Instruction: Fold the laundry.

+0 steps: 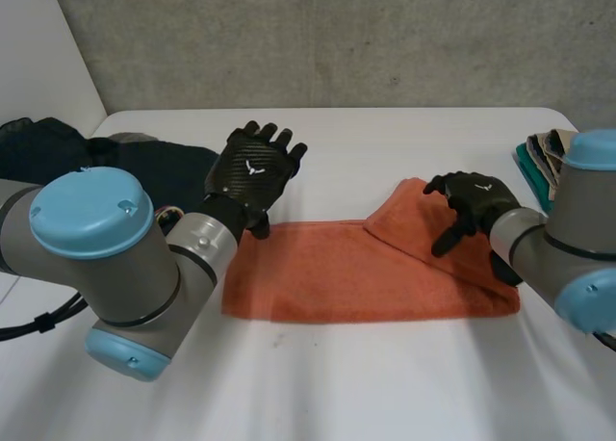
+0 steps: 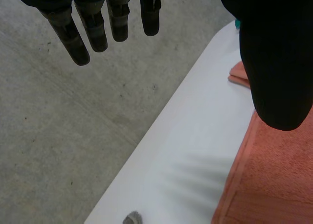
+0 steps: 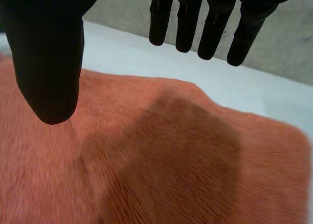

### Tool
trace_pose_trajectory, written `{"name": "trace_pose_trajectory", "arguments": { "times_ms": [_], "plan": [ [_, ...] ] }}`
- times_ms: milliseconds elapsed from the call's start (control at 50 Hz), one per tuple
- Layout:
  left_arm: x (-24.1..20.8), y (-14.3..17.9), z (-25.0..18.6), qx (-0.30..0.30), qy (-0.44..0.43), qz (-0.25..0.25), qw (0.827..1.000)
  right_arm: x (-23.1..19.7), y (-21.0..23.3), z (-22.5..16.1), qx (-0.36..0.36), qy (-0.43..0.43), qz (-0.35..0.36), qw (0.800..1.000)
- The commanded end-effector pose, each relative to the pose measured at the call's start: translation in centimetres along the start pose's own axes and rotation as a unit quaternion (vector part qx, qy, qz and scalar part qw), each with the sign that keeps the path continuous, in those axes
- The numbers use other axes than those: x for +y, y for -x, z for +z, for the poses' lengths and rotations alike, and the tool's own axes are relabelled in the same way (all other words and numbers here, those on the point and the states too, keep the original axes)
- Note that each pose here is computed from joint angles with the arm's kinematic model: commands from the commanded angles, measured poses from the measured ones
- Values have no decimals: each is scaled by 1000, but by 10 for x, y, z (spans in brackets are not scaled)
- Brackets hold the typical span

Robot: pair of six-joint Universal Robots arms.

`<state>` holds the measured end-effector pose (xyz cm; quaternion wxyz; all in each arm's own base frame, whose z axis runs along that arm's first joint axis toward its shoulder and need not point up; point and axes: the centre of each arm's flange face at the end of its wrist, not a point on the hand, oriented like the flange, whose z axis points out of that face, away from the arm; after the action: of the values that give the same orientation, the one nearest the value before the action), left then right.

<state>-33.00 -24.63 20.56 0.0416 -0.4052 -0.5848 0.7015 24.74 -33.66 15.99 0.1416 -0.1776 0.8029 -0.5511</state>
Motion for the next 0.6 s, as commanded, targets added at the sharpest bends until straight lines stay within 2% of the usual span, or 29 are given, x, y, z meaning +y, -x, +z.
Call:
{"name": "trace_pose_trajectory", "arguments": {
  "times_ms": [20, 280, 420, 520, 600],
  "plan": [
    [1, 2, -5, -1, 5, 0, 1000, 4, 12, 29, -51, 9, 51, 997],
    [4, 8, -8, -7, 10, -1, 1000, 25, 48, 61, -87, 20, 60, 994],
    [5, 9, -8, -8, 12, -2, 1000, 35, 45, 72, -59, 21, 49, 997],
    [6, 13, -7, -13, 13, -1, 1000, 23, 47, 68, -44, 4, -10, 999],
    [-2, 19, -9, -21, 3, 1, 1000, -14, 81, 41, -76, -50, -59, 994]
  ]
}}
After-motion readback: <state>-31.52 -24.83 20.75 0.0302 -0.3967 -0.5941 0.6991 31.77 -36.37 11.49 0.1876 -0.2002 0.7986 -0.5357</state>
